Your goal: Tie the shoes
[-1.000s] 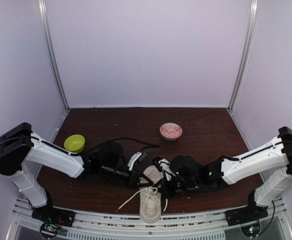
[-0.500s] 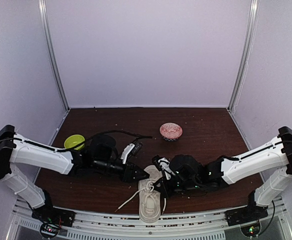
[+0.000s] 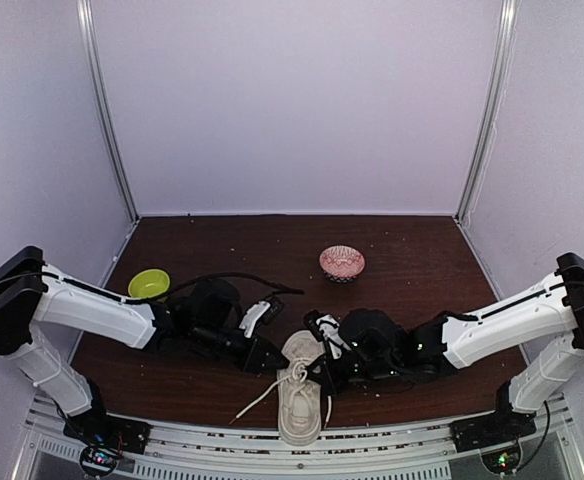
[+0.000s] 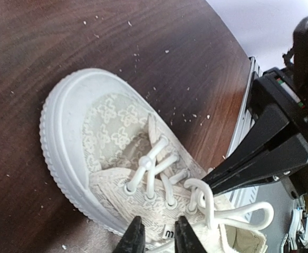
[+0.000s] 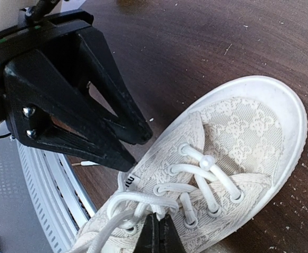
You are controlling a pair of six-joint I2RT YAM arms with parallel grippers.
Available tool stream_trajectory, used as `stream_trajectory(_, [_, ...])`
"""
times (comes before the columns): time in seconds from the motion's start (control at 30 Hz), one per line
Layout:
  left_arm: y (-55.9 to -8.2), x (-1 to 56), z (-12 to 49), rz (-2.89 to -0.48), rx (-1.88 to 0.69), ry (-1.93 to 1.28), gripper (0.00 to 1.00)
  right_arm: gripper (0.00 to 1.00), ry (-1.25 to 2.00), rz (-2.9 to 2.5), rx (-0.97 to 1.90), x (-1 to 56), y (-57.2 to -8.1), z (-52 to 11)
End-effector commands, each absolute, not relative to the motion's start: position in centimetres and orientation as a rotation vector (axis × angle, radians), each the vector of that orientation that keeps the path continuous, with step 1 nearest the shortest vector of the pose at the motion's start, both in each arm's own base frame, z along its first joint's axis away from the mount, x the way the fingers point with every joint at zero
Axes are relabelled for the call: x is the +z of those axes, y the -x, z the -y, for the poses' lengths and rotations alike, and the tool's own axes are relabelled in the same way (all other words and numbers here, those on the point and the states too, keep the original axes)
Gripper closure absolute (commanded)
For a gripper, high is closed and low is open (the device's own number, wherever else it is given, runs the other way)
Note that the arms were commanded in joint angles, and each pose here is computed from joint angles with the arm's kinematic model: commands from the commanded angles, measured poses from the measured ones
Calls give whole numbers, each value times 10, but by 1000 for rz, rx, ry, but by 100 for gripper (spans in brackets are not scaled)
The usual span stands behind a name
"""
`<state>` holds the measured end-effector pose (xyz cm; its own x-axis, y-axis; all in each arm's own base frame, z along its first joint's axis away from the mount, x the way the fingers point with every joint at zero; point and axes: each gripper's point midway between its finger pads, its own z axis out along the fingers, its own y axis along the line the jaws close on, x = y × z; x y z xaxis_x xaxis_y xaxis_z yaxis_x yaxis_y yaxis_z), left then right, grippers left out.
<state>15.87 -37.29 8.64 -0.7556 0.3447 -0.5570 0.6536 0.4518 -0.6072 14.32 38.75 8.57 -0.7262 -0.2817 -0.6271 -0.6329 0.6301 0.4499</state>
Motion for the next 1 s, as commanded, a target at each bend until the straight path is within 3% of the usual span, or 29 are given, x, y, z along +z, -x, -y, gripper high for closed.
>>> stream_trajectory(0.0, [-159,103,389,-2270,-1310,-899,77,100,713,-2323,939,87,-146,-392])
stream_trajectory(0.97, [-147,109,410,-2172,-1501,-989,76,100,729,-2331,946,85,-143,-393])
